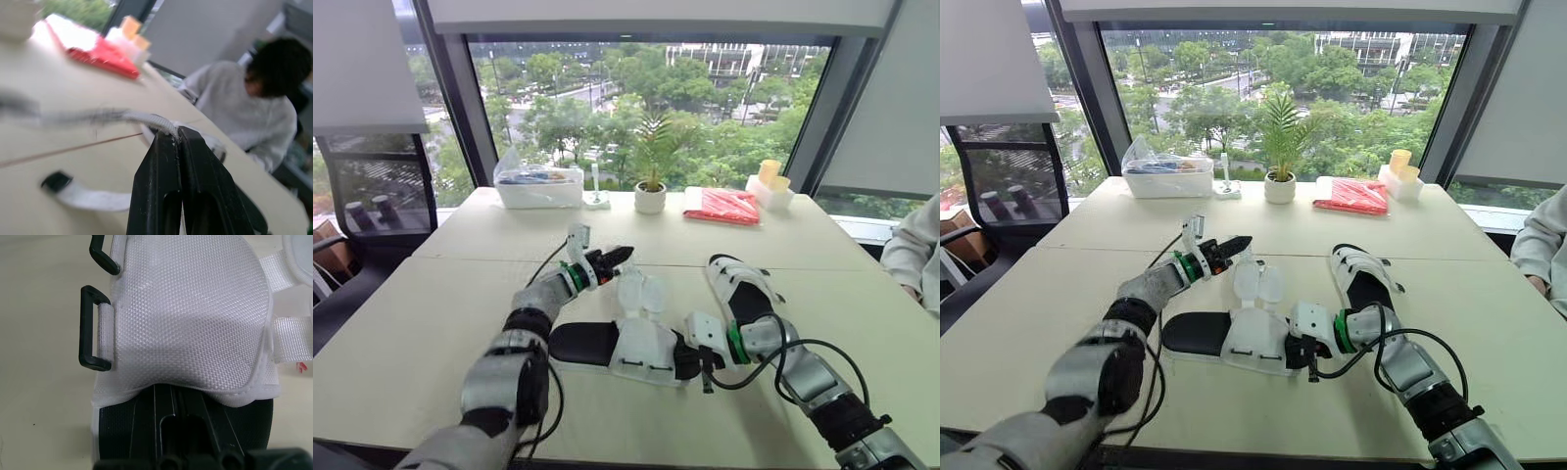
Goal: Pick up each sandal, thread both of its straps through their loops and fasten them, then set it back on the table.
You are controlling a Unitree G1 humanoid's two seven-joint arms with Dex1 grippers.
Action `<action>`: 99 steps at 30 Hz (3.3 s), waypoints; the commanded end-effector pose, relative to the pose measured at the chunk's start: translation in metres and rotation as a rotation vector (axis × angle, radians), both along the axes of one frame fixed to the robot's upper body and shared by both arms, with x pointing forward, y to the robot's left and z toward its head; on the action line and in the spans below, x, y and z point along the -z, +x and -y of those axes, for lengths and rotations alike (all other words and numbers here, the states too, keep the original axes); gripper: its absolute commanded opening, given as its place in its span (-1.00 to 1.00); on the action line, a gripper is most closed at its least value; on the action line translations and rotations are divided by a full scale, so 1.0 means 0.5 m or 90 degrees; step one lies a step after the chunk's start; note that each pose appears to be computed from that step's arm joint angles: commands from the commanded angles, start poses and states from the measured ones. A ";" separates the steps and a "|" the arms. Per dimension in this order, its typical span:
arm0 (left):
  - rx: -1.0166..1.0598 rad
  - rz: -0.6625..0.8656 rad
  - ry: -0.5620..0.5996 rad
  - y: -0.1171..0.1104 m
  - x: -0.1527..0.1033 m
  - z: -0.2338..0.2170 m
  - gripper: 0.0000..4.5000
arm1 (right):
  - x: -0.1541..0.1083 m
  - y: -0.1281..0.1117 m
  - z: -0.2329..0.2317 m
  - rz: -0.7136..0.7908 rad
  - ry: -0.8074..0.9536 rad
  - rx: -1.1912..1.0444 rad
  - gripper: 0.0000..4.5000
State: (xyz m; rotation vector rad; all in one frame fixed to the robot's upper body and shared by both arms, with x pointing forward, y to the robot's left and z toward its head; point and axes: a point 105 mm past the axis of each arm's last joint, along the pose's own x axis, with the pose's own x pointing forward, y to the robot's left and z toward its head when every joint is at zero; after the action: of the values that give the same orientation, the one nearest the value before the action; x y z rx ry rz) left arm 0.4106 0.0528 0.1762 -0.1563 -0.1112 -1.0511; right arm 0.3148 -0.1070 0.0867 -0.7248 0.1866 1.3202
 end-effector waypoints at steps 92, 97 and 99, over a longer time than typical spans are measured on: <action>-0.038 -0.010 -0.016 0.003 -0.024 -0.142 0.91 | 0.064 -0.010 0.003 -0.059 -0.051 0.000 -1.00; -0.282 0.058 -0.065 0.088 -0.070 -0.167 0.91 | 0.063 -0.008 0.004 -0.058 -0.051 0.003 -1.00; -0.270 0.038 -0.090 0.094 -0.071 -0.151 0.91 | 0.063 -0.008 0.005 -0.058 -0.052 0.003 -1.00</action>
State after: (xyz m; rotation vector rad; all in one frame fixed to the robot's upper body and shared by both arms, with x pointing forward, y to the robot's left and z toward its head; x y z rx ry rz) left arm 0.4527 0.1182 0.1972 -0.1912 -0.2241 -0.6643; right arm 0.3164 -0.0990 0.0869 -0.7381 0.1596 1.3501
